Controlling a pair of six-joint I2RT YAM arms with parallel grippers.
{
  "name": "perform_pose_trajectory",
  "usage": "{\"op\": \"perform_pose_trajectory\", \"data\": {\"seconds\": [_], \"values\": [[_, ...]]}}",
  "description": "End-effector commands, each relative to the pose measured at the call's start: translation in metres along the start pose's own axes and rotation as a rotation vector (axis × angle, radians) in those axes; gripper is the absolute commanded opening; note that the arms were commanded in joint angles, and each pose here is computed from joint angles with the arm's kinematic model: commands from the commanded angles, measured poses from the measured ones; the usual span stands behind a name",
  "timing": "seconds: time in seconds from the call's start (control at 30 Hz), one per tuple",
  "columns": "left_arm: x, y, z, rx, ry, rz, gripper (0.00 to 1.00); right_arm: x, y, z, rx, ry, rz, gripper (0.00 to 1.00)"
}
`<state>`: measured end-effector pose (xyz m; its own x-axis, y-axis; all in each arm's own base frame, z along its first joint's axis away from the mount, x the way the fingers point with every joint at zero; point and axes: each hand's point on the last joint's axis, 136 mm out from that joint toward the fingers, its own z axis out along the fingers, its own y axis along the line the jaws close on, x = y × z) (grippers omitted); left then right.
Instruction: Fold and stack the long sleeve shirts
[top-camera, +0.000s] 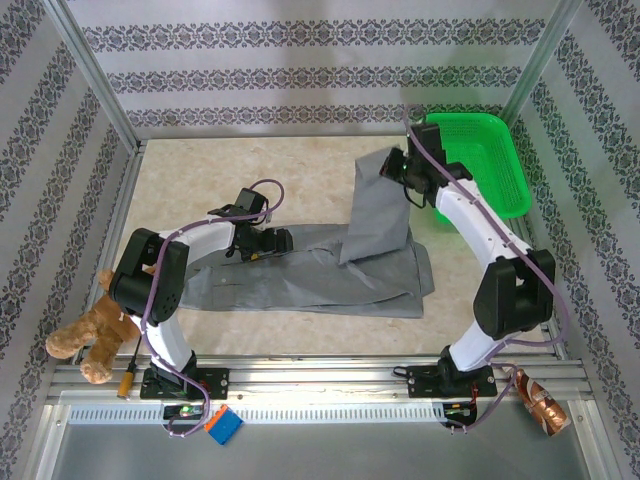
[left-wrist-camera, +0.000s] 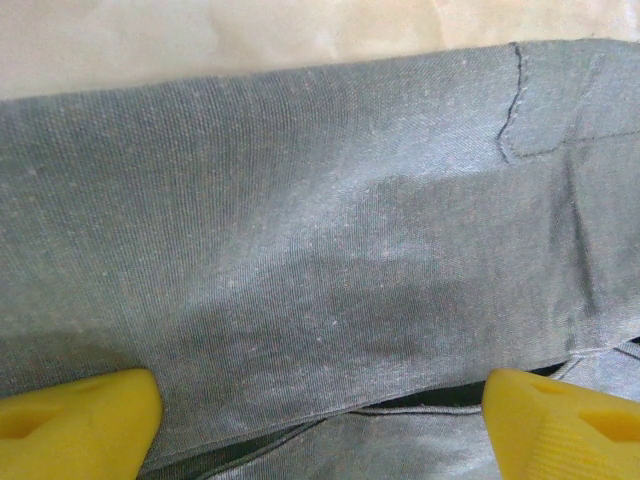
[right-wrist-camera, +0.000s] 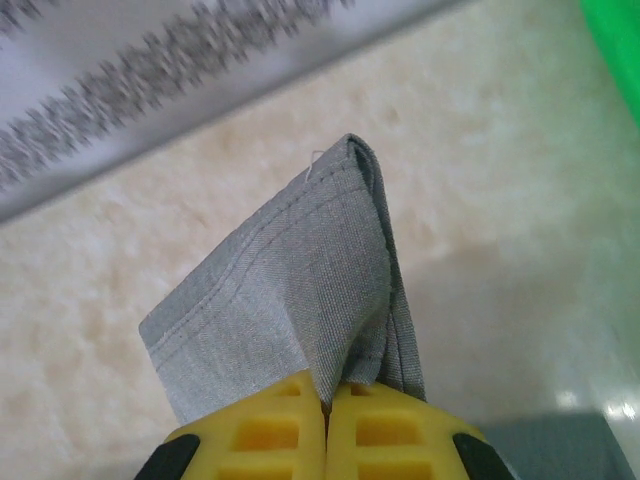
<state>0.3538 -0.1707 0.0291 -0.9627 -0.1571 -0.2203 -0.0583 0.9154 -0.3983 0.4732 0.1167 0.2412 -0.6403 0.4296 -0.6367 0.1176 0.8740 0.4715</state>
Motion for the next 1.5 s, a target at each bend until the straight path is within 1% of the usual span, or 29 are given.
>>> {"op": "perform_pose_trajectory", "data": {"seconds": [0.0, 0.13, 0.3, 0.43, 0.53, 0.67, 0.83, 1.03, 1.2, 1.4, 1.47], "values": [[0.041, 0.031, 0.027, -0.096, 0.143, -0.022, 0.86, -0.046, 0.03, -0.002, -0.102, -0.095, -0.022, 0.0], [0.042, 0.032, 0.027, -0.101, 0.147, -0.023, 0.86, -0.075, 0.05, 0.008, -0.156, -0.135, -0.012, 0.0], [0.044, 0.033, 0.029, -0.102, 0.151, -0.029, 0.86, -0.095, 0.062, 0.025, -0.188, -0.165, 0.002, 0.0], [0.046, 0.034, 0.029, -0.099, 0.154, -0.037, 0.86, -0.113, 0.073, 0.033, -0.23, -0.204, 0.015, 0.0], [0.047, 0.034, 0.029, -0.1, 0.156, -0.038, 0.86, -0.122, 0.078, 0.039, -0.243, -0.21, 0.019, 0.0], [0.05, 0.036, 0.03, -0.102, 0.157, -0.043, 0.86, -0.126, 0.085, 0.04, -0.272, -0.204, 0.029, 0.0], [0.053, 0.038, 0.031, -0.102, 0.155, -0.052, 0.86, -0.122, 0.088, 0.037, -0.287, -0.196, 0.031, 0.0], [0.055, 0.04, 0.032, -0.105, 0.162, -0.051, 0.86, -0.127, 0.099, 0.022, -0.328, -0.2, 0.027, 0.0], [0.054, 0.041, 0.031, -0.108, 0.153, -0.052, 0.86, -0.111, 0.105, -0.002, -0.358, -0.162, 0.026, 0.0], [0.054, 0.041, 0.033, -0.11, 0.157, -0.047, 0.86, -0.07, 0.094, -0.043, -0.356, -0.109, 0.046, 0.0], [0.053, 0.041, 0.033, -0.108, 0.16, -0.043, 0.86, -0.05, 0.088, -0.055, -0.355, -0.077, 0.064, 0.0]]}}
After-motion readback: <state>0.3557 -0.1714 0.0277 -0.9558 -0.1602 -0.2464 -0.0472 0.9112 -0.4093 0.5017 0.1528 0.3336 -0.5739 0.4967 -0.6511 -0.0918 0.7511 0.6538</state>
